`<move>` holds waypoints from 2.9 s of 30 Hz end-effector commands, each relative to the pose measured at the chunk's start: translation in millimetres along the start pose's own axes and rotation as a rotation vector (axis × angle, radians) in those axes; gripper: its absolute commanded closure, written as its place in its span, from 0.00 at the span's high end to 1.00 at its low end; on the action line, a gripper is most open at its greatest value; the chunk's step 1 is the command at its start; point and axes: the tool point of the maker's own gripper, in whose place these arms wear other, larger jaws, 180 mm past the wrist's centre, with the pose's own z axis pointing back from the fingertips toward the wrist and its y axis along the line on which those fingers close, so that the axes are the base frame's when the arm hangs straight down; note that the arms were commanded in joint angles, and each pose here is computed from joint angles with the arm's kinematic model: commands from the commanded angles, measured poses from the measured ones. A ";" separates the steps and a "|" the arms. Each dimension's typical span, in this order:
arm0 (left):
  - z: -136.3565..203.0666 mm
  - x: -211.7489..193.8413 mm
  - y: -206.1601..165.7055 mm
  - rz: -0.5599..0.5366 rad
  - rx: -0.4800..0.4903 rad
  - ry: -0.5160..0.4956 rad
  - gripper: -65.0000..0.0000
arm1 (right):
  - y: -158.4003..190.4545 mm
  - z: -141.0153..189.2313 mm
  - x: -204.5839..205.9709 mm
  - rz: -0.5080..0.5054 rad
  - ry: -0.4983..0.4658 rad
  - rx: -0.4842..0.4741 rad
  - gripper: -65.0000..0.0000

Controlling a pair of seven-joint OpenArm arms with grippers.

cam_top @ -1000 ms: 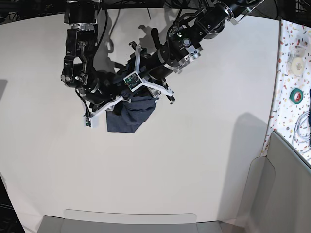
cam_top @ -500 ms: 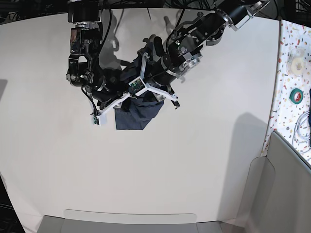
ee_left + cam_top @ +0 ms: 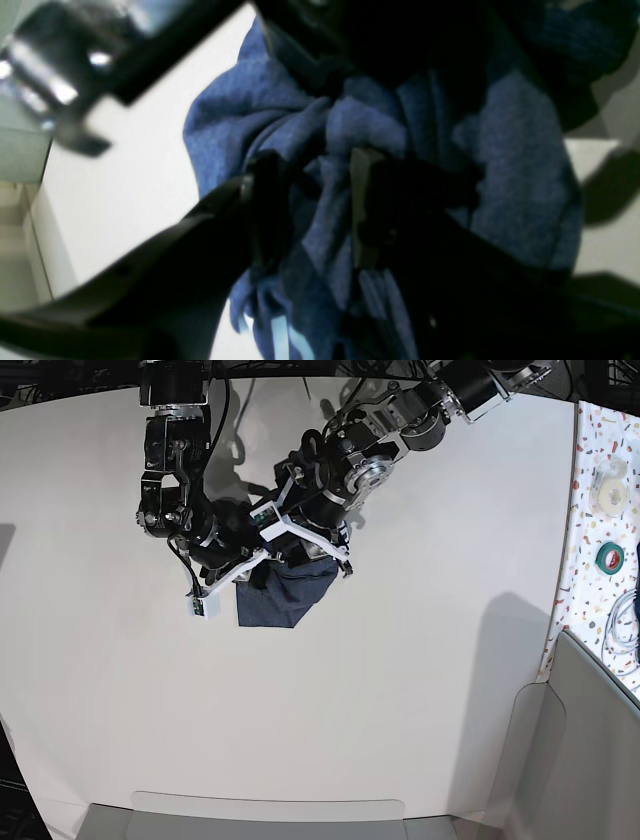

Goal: Layout the t-shirt on the table in an organized manner, then fold the t-shirt properly

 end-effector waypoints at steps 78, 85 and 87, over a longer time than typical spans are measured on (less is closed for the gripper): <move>57.2 70.5 32.3 -0.023 -0.105 -0.140 0.44 | -34.9 56.0 1.1 0.004 0.020 -0.038 0.00; 43.8 63.4 39.1 -0.043 -0.087 -0.130 0.44 | -32.4 56.2 0.3 0.001 0.020 -0.030 0.00; 34.0 50.5 43.0 -0.079 -0.049 -0.097 0.44 | -32.4 56.2 0.3 0.001 0.020 -0.030 0.00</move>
